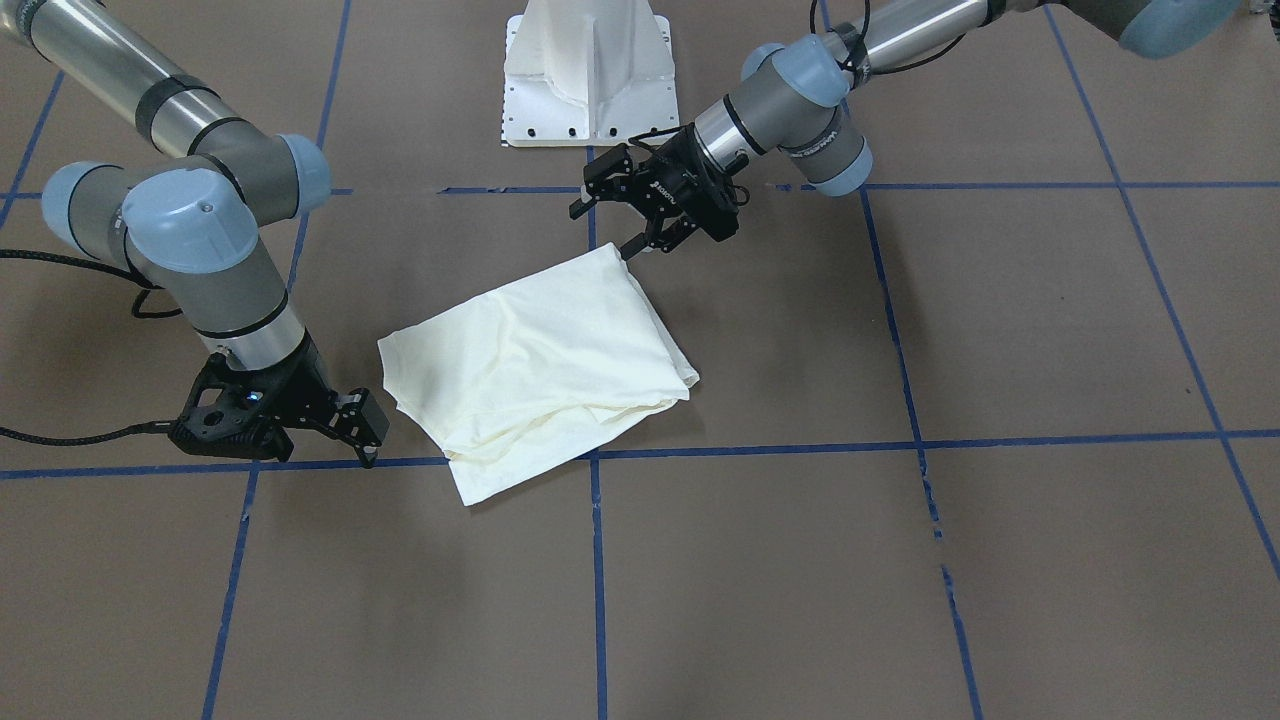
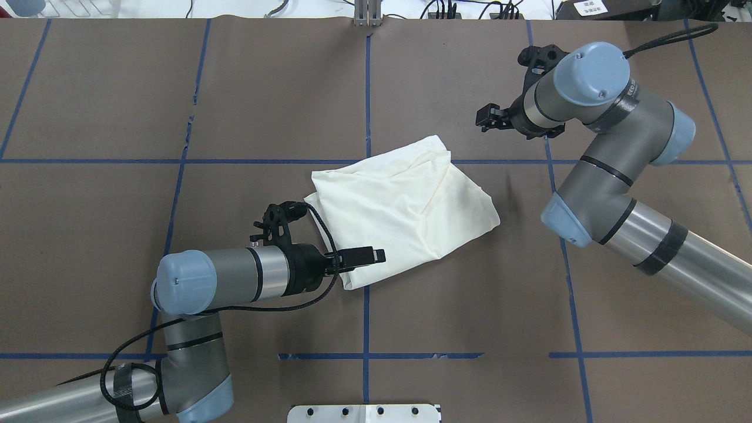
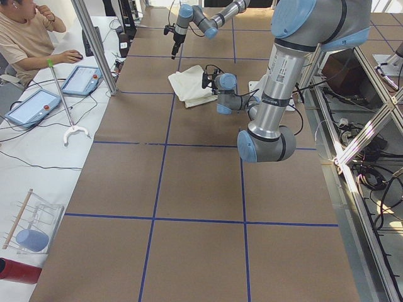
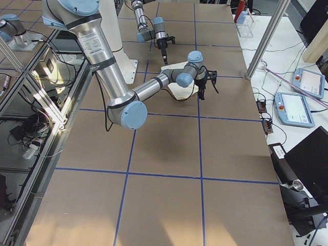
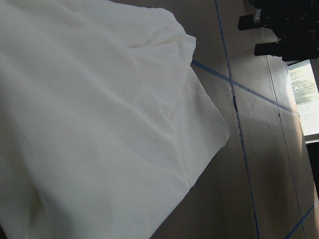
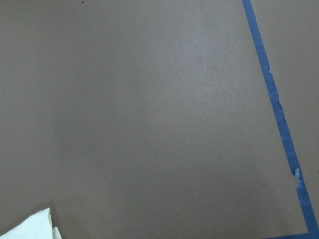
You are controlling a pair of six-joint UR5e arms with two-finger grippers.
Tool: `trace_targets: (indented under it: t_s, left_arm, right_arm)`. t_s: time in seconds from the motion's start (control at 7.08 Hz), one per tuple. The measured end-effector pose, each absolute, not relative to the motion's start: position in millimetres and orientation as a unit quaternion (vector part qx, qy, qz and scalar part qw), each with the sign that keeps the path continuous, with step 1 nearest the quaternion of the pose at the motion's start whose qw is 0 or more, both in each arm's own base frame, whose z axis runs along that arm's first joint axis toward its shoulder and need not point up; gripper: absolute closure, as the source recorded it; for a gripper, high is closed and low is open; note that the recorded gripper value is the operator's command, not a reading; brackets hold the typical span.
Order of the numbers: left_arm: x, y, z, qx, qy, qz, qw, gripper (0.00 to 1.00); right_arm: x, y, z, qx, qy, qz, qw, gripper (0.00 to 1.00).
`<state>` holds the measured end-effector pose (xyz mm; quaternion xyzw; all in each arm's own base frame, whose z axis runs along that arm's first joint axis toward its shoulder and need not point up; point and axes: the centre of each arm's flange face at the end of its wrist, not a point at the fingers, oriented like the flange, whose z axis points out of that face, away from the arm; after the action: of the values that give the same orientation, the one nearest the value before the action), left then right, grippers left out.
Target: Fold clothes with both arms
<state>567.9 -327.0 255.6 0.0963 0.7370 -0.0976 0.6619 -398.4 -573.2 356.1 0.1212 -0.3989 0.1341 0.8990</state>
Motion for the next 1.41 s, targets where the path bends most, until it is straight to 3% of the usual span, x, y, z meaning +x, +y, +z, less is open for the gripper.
trace_targets:
  t_s: [1.41]
  left_arm:
    - [603, -305, 279, 0.079, 0.719, -0.143, 0.675, 0.0]
  right_arm:
    - [-397, -573, 356, 0.119, -0.399, 0.138, 0.899, 0.0]
